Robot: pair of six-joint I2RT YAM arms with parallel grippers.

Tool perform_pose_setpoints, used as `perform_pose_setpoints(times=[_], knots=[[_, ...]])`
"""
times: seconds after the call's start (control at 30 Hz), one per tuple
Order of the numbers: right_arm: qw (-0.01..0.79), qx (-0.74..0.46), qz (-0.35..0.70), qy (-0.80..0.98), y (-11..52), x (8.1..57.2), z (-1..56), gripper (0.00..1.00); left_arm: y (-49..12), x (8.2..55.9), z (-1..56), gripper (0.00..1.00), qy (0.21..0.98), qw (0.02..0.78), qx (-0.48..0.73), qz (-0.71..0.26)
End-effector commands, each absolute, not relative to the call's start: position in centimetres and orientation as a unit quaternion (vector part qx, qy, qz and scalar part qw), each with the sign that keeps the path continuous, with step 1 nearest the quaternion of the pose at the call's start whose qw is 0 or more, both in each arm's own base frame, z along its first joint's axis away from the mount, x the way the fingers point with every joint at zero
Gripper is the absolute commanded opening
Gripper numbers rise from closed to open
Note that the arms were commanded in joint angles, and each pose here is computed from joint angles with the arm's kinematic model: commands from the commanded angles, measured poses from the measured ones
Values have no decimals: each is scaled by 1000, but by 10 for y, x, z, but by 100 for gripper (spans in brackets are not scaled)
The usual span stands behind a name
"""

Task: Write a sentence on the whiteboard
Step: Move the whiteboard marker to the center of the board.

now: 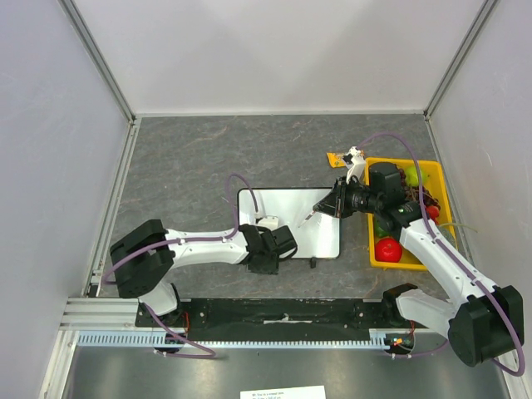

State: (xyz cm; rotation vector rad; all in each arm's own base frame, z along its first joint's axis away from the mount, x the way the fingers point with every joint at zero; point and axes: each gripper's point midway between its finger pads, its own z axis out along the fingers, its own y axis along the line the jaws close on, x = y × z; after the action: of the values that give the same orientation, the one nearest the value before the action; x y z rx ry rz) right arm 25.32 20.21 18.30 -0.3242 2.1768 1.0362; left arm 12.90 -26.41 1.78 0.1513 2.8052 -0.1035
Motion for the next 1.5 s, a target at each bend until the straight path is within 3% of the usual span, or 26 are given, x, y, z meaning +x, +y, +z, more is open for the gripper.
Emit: perform_pose_setpoints(times=[0.0,0.13,0.3,0.5,0.87,1.47], knots=[[363,-130,401,831,201,256,194,0,-270,130,34,56,981,180,42,-66],[368,-130,398,830,201,257,198,0,-269,134,48,72,975,199,41,-88],[364,-129,396,833,201,259,196,0,-274,139,64,78,967,219,66,-110],[368,-128,394,832,201,262,199,0,-267,147,61,78,968,194,68,-142],[367,-126,389,836,200,264,197,0,-272,153,63,80,929,159,64,-327],[372,-119,384,837,200,270,201,0,-267,160,43,75,917,137,72,-367]])
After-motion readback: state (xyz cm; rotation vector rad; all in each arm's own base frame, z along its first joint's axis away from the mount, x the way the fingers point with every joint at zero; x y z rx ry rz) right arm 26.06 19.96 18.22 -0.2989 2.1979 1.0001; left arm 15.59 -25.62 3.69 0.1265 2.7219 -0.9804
